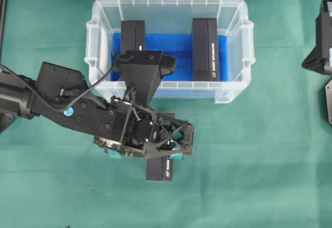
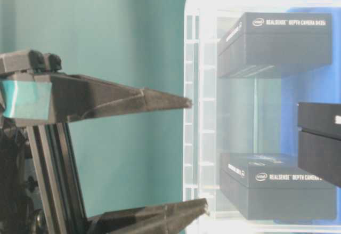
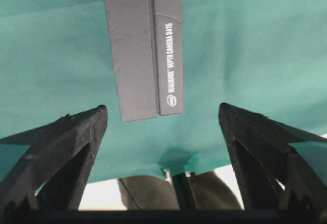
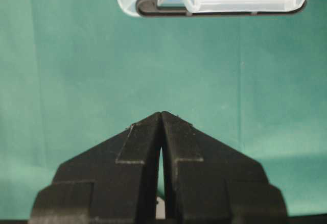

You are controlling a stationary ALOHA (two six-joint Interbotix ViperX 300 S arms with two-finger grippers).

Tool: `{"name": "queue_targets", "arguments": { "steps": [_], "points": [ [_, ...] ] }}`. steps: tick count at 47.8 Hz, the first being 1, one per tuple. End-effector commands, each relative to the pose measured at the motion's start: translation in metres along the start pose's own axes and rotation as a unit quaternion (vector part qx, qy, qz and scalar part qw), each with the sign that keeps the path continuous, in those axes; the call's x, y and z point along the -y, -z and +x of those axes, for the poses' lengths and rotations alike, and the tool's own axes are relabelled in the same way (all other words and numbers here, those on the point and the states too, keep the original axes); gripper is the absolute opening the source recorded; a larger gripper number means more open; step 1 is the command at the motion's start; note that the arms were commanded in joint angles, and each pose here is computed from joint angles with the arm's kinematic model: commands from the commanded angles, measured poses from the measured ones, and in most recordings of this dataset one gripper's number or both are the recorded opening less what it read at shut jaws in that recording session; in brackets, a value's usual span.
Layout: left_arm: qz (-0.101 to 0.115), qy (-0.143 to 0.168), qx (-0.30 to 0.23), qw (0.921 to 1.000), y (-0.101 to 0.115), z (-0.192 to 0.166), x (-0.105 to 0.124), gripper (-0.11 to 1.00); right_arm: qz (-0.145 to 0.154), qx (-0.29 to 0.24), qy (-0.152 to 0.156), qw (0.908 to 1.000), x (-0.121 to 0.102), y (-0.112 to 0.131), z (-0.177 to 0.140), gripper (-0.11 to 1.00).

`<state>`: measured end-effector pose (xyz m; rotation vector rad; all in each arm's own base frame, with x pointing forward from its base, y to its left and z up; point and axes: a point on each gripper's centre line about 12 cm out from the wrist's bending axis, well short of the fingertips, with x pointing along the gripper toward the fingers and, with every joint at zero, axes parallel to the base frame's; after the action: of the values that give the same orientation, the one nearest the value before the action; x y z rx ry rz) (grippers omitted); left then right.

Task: Take the box out of the case with the left arm.
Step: 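Lower the box onto the cloth in front and open the left gripper, then withdraw the open left gripper to the left side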

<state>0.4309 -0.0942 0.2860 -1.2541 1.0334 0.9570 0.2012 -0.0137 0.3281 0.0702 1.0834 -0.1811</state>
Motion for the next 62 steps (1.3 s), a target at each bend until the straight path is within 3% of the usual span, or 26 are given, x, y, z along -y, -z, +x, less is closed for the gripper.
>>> {"name": "queue_targets", "arguments": {
  "steps": [1,14,27,45,54,62],
  "points": [
    [-0.002,0.034,-0.003,0.9994,-0.002,-0.025,0.004,0.92,0.001,0.008,0.000,1.0000,0.000,-0.003,-0.004,0.03],
    [0.009,0.037,-0.007,0.9993,0.007,-0.036,-0.003,0.92,0.001,0.008,0.000,1.0000,0.000,-0.003,-0.005,0.03],
    [0.030,0.010,-0.014,0.9994,0.020,-0.058,-0.061,0.92,0.000,0.008,0.000,1.0000,0.000,-0.003,-0.005,0.03],
    [0.006,0.011,-0.028,0.9995,0.024,-0.084,-0.149,0.92,-0.003,0.010,0.007,0.9999,0.002,-0.003,-0.006,0.03],
    [0.002,0.010,-0.028,0.9996,0.018,-0.086,-0.167,0.92,-0.003,0.010,0.007,0.9999,0.002,-0.003,-0.006,0.03],
    [-0.012,-0.011,-0.016,0.9997,0.004,-0.086,-0.178,0.92,-0.002,0.005,0.007,1.0000,0.002,-0.002,-0.006,0.03]
  ]
}}
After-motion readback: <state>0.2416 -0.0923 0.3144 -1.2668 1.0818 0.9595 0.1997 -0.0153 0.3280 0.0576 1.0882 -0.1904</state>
